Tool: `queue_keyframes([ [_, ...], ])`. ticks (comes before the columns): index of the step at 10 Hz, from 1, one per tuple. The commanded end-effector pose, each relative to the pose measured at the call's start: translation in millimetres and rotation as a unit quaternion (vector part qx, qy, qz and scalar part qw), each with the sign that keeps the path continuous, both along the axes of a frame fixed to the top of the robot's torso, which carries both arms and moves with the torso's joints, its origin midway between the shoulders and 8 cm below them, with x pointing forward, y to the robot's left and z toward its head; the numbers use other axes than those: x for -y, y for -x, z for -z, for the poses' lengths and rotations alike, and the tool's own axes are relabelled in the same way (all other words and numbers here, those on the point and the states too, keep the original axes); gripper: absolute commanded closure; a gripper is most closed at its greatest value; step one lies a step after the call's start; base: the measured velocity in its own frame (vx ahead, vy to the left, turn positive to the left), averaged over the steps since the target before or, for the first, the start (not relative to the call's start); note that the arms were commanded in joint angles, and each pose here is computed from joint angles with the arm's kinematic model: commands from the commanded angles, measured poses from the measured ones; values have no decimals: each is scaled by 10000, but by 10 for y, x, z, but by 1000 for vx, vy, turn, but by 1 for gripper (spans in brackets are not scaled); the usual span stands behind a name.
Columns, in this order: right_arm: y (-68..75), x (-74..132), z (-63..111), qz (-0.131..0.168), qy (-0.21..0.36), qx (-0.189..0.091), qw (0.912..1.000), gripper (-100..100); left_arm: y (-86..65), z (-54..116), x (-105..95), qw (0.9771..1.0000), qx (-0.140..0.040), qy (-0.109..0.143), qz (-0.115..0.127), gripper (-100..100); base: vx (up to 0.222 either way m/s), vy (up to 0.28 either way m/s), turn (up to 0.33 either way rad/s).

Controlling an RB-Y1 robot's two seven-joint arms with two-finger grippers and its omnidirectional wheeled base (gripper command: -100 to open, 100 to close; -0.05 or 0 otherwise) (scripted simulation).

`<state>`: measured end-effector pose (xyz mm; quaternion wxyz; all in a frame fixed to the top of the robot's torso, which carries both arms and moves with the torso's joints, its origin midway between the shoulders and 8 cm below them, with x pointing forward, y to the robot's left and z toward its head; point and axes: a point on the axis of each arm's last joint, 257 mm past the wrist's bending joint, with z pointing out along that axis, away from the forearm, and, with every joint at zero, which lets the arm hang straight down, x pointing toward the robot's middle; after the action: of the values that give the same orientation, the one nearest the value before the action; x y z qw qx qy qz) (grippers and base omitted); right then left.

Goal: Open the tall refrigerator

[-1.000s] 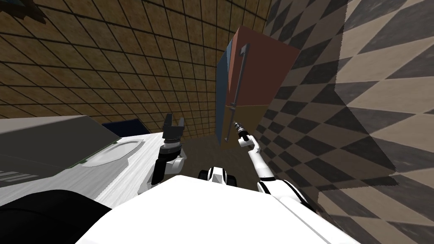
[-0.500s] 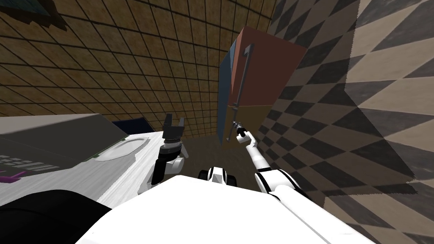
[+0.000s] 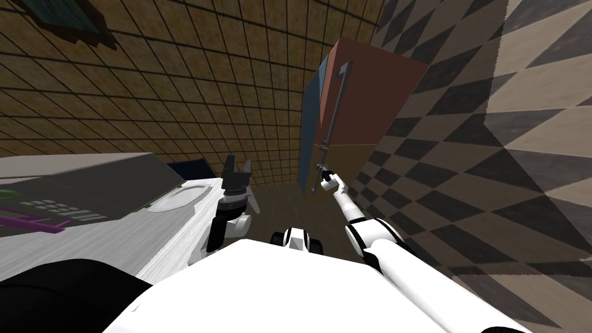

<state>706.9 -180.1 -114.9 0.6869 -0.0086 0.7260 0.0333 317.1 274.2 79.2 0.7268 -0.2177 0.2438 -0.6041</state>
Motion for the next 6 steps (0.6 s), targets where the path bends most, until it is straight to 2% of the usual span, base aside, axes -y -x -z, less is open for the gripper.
queue_keyframes([
  [1,-121,51,-19,125,511,-107,9986,-100,0,0,0,10000,0,0,0,0,-19,17,46],
  [2,-175,78,-76,201,905,-118,9956,-100,0,0,0,10000,0,0,0,0,-30,19,88],
  [3,-203,103,-55,232,934,-168,9952,-100,0,0,0,10000,0,0,0,0,-32,14,28],
  [4,-262,149,-123,325,1328,-182,9904,-100,0,0,0,10000,0,0,0,0,-42,23,72],
  [5,-275,174,-98,349,1348,-224,9900,-100,0,0,0,10000,0,0,0,0,-32,15,43],
  [6,-322,250,-135,460,1734,-264,9834,-100,0,0,0,10000,0,0,0,0,-33,18,78],
])
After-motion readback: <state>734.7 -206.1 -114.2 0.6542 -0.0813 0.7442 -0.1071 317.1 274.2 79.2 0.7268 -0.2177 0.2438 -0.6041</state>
